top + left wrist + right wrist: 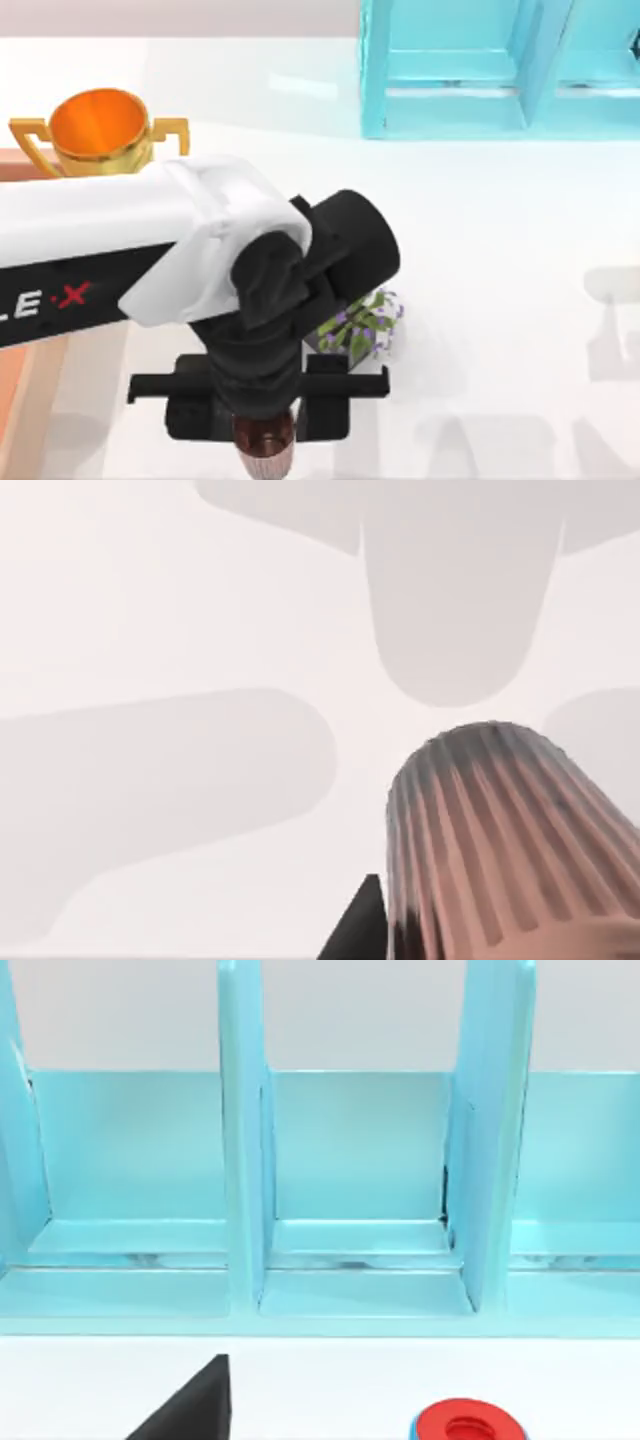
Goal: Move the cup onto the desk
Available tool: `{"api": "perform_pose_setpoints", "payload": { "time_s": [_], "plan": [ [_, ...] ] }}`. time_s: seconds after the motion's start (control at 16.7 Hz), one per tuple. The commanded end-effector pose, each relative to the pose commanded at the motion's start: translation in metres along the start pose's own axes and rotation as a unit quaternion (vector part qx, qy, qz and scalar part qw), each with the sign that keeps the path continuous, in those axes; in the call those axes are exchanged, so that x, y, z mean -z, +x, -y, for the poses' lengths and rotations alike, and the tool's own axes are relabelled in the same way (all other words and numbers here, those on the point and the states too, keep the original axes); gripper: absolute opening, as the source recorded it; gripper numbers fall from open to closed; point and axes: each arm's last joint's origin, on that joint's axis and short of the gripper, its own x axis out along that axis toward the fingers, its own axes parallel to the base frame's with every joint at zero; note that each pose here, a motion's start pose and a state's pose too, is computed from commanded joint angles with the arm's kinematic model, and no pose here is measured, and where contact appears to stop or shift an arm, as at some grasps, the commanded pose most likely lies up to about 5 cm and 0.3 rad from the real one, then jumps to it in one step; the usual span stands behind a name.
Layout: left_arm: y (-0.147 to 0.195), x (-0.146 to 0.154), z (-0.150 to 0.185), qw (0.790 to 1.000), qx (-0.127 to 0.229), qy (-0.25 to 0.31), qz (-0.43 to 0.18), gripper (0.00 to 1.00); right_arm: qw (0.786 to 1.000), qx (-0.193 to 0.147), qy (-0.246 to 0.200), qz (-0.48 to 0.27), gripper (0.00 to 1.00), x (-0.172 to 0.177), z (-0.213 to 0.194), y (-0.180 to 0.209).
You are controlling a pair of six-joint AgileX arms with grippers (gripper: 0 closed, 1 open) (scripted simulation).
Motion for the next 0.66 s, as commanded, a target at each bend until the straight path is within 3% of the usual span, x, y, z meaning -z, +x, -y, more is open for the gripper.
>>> {"api": "perform_pose_setpoints", "payload": {
  "time_s": [0.3,0.66],
  "plan": [
    [0.0000,0.0000,0.0000,1.000,0.000,0.000,0.000,0.98,1.000,0.000,0.000,0.000,1.00,0.0000,0.0000,0.0000],
    [0.0000,0.0000,0.0000,1.000,0.000,0.000,0.000,1.00,1.000,0.000,0.000,0.000,1.00,0.0000,0.0000,0.0000]
  ]
}}
